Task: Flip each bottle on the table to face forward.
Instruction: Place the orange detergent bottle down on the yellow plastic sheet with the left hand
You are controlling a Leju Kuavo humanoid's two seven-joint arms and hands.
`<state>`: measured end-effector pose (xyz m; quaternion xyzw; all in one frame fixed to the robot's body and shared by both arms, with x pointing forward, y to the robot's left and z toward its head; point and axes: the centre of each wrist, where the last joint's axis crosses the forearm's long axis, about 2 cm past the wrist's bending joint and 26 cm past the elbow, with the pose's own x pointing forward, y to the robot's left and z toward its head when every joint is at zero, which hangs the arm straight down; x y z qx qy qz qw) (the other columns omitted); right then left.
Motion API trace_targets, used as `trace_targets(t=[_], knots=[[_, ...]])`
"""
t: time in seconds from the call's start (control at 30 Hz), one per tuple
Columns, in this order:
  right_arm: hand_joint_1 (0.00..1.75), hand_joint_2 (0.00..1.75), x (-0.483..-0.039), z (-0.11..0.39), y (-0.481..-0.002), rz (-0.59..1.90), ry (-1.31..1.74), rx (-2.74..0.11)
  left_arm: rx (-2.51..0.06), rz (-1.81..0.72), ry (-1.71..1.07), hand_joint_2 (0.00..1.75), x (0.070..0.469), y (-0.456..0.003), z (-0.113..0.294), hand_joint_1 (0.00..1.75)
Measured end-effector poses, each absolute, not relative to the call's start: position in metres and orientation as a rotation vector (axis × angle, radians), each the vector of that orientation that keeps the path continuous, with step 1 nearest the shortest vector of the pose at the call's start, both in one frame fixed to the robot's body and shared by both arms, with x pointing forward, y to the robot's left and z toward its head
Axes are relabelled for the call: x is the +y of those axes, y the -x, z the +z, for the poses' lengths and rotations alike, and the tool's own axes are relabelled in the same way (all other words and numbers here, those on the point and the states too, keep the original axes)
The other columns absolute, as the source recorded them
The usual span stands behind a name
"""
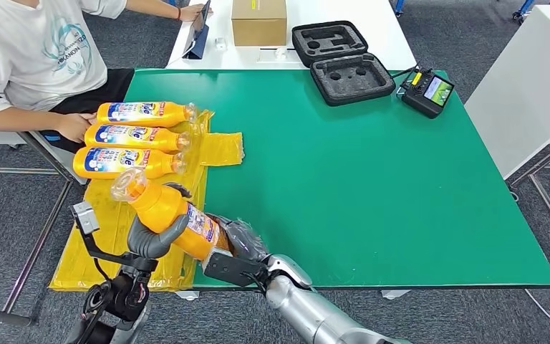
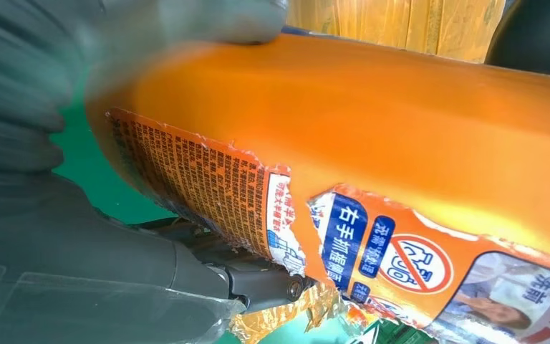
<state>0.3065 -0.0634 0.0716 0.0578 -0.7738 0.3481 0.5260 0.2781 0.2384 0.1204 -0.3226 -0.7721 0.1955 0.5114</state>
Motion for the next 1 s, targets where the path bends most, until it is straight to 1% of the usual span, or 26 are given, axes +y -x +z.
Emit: trace_targets(t=[0.4,0.43,0.5,0.53,0.57,0.63,0.77,0.9,1.0], knots=[[1.75,1.75,-0.063,0.071,-0.306,0.828,-0.130,-1.869,-1.891,0.366,0.734,1.75,0.234,-0.277,0.122,1.75],[1.64,1.75,-0.063,0.071,-0.306,0.827,-0.129,-1.869,-1.892,0.365,0.734,1.75,0.234,-0.277,0.122,1.75],[0.77,1.75,-0.063,0.071,-0.306,0.827,-0.127,-1.870,-1.892,0.365,0.735,1.75,0.234,-0.277,0.122,1.75],[0.34,1.31,-0.063,0.071,-0.306,0.827,-0.125,-1.871,-1.893,0.364,0.735,1.75,0.234,-0.277,0.122,1.75],[0.00,0.87,-0.063,0.071,-0.306,0.826,-0.124,-1.873,-1.893,0.361,0.735,1.75,0.234,-0.277,0.123,1.75],[0.00,0.00,-0.063,0.071,-0.305,0.821,-0.121,-1.881,-1.896,0.354,0.730,1.75,0.233,-0.278,0.123,1.75],[0.00,0.00,-0.062,0.071,-0.304,0.749,-0.165,-1.894,-1.936,0.333,0.636,1.75,0.233,-0.279,0.127,1.75],[0.00,0.00,-0.056,0.081,-0.302,0.545,-0.396,-1.878,-2.023,0.302,0.442,1.75,0.239,-0.283,0.131,1.75],[0.00,0.00,-0.054,0.098,-0.303,0.410,-0.562,-1.919,-2.087,0.281,0.300,1.75,0.246,-0.285,0.132,1.75]])
